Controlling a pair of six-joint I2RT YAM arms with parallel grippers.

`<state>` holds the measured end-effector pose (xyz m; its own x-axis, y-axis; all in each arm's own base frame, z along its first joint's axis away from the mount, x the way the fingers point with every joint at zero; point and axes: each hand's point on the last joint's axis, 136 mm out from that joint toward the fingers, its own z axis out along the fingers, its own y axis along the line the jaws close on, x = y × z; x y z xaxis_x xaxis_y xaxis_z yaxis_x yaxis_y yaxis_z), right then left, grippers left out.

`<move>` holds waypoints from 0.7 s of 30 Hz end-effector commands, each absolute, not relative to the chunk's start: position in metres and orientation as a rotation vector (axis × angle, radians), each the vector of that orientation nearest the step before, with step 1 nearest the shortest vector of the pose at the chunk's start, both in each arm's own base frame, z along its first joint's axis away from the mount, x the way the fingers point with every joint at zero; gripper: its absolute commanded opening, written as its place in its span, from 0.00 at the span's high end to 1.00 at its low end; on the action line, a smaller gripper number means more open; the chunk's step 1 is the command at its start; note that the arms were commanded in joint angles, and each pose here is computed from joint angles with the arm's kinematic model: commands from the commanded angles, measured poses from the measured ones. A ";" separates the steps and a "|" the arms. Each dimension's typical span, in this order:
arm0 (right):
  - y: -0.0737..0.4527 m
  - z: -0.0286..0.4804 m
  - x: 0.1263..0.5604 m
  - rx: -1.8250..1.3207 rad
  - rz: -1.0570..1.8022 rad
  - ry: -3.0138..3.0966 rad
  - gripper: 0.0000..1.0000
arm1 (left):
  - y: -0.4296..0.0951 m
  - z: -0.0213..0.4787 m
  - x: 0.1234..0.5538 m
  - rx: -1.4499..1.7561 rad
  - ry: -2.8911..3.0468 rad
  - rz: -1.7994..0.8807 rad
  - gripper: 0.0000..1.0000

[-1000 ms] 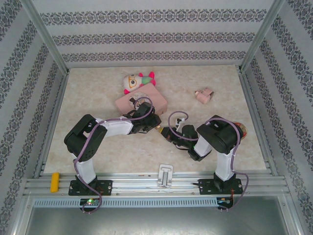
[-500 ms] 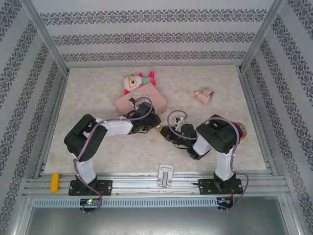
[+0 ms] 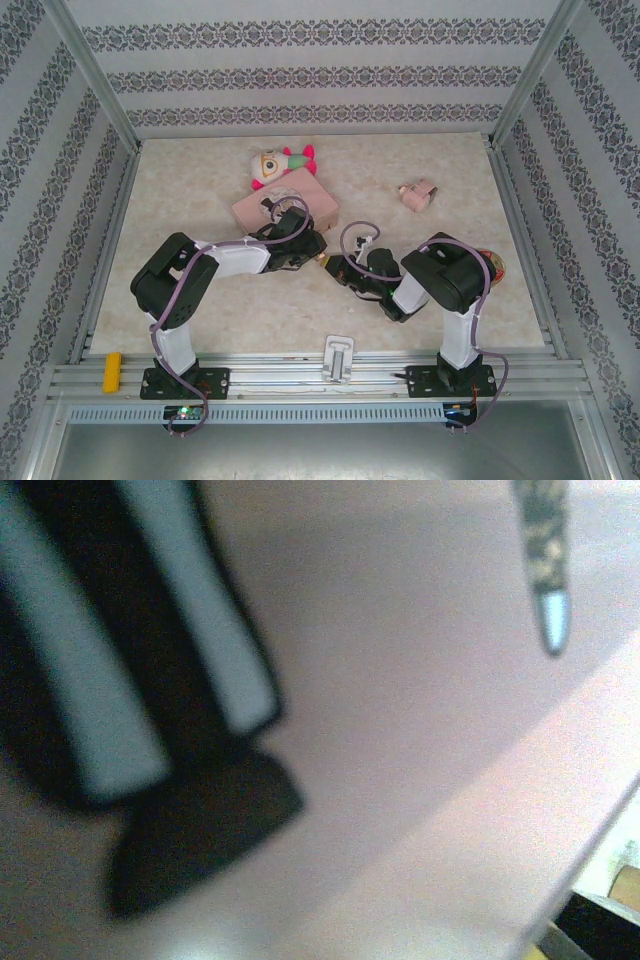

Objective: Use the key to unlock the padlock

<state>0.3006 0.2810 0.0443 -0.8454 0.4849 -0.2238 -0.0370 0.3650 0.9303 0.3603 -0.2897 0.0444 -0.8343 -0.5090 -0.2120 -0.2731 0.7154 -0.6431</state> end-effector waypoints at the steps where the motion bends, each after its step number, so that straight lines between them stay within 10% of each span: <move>1: 0.284 0.086 0.339 0.359 1.472 1.954 1.00 | -0.308 0.011 0.295 -0.654 2.833 -0.965 0.97; 21: 0.289 0.104 0.336 0.156 1.242 2.055 1.00 | -0.320 0.019 0.299 -0.620 2.829 -1.017 0.97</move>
